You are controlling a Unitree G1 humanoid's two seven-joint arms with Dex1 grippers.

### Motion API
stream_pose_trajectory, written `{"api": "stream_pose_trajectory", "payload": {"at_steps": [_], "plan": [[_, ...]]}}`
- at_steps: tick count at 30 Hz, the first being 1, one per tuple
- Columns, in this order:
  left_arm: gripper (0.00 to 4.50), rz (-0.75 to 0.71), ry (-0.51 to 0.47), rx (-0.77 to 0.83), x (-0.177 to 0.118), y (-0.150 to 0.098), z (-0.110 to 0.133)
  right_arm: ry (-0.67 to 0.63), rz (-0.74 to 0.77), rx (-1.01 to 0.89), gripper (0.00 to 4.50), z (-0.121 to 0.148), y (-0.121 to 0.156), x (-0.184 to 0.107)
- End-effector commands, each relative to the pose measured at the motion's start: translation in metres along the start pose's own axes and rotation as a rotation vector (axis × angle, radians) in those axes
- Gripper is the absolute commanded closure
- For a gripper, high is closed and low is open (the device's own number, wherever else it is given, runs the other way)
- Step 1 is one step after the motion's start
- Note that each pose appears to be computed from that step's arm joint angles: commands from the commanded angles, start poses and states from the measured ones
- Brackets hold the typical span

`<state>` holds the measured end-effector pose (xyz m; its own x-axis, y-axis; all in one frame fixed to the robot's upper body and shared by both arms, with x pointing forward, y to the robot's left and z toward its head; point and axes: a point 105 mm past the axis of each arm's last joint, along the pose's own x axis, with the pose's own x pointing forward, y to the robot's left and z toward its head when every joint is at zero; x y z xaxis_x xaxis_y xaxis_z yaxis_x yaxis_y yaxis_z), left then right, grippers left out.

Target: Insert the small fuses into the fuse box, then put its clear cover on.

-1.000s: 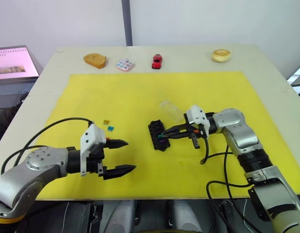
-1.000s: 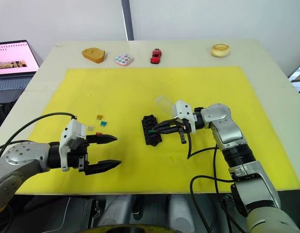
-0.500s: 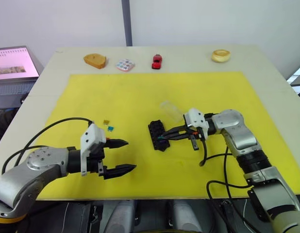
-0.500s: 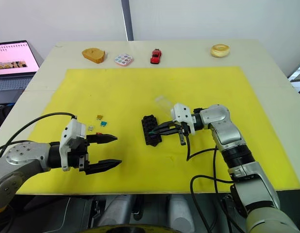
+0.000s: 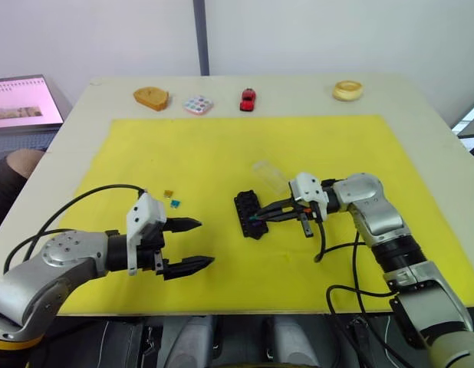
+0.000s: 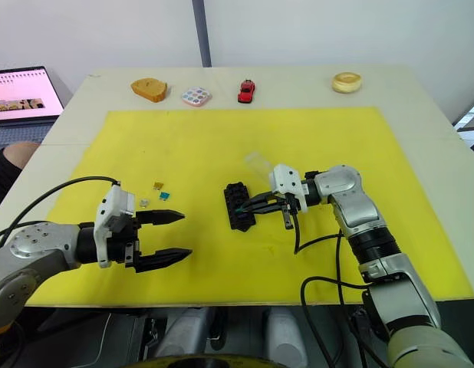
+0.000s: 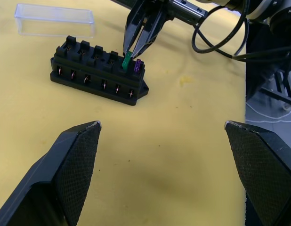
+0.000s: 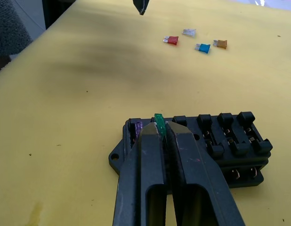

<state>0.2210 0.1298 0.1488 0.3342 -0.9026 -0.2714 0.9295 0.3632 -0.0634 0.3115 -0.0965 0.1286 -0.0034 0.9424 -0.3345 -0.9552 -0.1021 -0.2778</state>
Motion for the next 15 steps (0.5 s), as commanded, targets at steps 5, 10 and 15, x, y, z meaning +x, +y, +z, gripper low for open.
{"api": "stream_pose_trajectory", "payload": {"at_steps": [5, 10, 15], "plan": [[0.09, 0.006, -0.008, 0.039, -0.0014, 0.0002, 0.0065, 0.012, 0.013, 0.037, 4.5, -0.0176, 0.0033, 0.0034], [0.09, 0.016, -0.028, 0.01, -0.0008, 0.001, 0.0065, 0.015, 0.02, 0.032, 4.5, -0.0198, 0.004, 0.0033], [0.09, 0.024, -0.049, -0.021, 0.0064, -0.0008, 0.0056, 0.012, 0.016, 0.022, 4.5, -0.019, 0.0029, 0.0023]]}}
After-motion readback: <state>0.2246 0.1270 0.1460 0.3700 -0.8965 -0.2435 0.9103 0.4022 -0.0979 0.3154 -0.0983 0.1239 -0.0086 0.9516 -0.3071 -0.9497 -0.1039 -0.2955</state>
